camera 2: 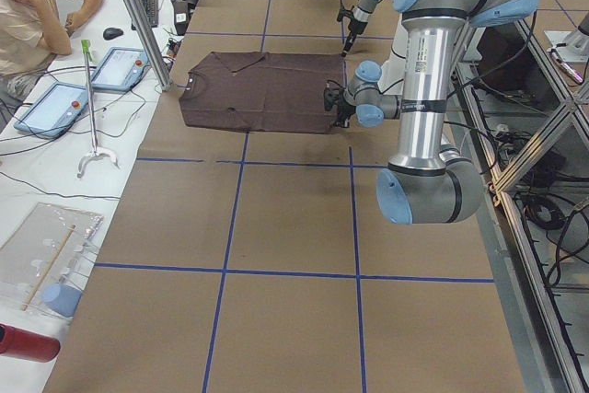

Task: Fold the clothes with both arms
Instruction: 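Lower both grippers and pinch the hem corners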

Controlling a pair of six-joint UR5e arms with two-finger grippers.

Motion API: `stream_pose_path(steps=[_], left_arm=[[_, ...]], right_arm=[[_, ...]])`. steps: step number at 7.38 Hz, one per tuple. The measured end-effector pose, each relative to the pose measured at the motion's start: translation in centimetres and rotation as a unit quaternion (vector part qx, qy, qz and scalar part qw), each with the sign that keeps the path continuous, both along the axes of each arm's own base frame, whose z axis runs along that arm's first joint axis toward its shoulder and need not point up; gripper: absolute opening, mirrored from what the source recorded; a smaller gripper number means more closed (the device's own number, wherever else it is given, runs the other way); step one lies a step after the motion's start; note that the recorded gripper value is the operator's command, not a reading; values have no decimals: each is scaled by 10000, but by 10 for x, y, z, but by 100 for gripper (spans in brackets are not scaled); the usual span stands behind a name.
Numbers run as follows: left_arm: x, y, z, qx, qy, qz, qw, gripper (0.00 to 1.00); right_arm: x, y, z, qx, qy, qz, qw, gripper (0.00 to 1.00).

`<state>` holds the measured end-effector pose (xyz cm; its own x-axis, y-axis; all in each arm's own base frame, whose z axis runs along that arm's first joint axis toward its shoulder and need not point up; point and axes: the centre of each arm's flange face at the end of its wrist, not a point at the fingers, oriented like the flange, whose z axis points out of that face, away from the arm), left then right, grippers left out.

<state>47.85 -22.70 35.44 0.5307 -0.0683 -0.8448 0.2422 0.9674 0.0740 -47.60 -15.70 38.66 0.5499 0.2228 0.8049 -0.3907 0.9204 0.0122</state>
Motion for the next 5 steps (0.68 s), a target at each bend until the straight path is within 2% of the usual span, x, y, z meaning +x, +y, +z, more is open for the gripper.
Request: stream_pose_path(steps=[5], left_arm=[[-2, -1, -1, 6, 13, -8, 10000, 0]], right_arm=[[4, -11, -2, 33, 12, 67, 10000, 0]])
